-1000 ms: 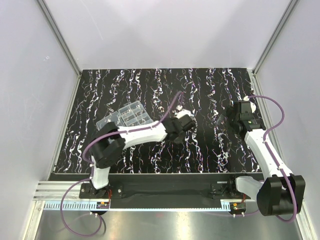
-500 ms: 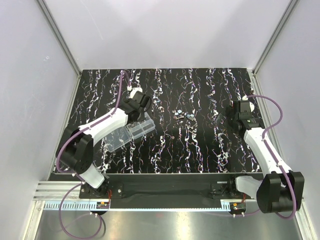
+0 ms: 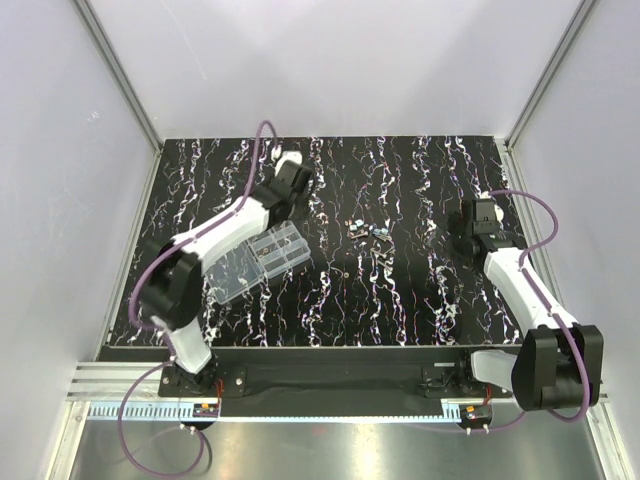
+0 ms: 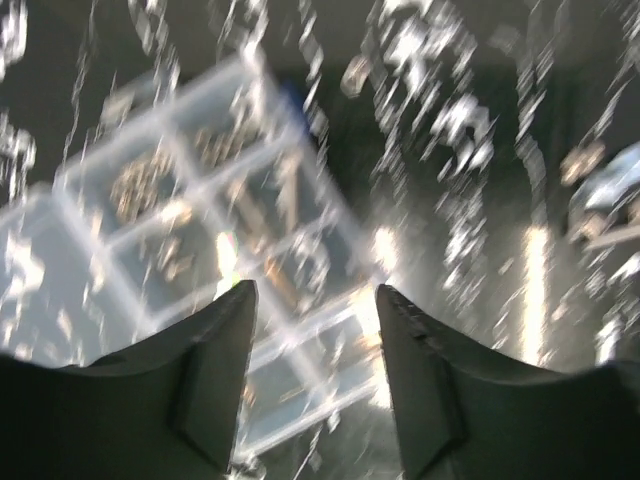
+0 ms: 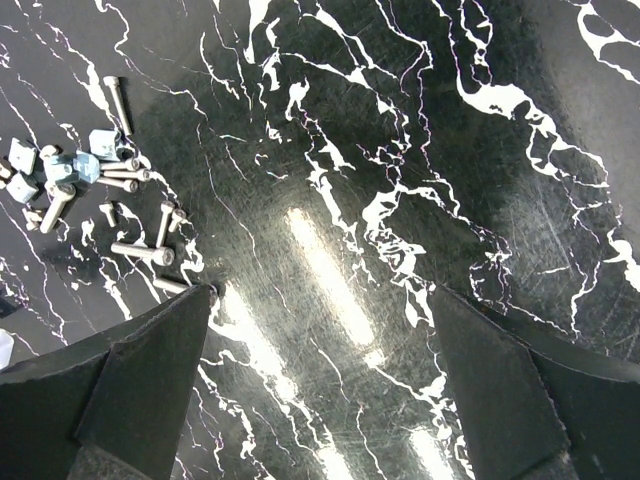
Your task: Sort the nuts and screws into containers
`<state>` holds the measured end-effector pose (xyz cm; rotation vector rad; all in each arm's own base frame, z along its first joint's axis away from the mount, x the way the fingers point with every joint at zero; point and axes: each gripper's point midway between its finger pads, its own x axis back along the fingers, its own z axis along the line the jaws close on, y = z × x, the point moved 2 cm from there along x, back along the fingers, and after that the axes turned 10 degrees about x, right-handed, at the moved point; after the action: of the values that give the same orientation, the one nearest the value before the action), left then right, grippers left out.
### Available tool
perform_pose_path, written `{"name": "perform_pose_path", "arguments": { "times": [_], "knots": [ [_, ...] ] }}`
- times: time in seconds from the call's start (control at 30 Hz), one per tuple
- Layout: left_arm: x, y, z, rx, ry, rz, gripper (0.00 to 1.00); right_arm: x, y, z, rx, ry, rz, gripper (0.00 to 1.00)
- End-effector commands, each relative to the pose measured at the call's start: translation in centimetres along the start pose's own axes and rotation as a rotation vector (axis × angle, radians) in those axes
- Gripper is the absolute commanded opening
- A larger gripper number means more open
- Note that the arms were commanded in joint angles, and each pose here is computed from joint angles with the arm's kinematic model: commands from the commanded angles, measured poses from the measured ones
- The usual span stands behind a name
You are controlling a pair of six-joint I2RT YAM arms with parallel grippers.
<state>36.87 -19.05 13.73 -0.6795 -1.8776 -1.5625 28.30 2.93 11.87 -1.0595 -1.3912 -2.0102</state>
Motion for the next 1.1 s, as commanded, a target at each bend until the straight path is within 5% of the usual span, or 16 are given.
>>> {"name": "perform_pose_path", "arguments": {
  "times": [0.0,0.47,1.07],
  "knots": [
    [-2.3,3.8,-3.1,-0.008,-0.027,-0.06,0.58,0.2,2.0,1.3,0.001,0.045,-0.048,1.0],
    [-11.5,3.9,-4.1,0.047,-0.013,0.04,0.59,-1.8,2.4,1.8,0.018,0.037,-0.01,1.0],
    [-15.8,1.9,-3.8,0.05,-0.038,0.083,0.52,-2.1,2.6,1.7,0.01,0.017,0.001,1.0]
  ]
}}
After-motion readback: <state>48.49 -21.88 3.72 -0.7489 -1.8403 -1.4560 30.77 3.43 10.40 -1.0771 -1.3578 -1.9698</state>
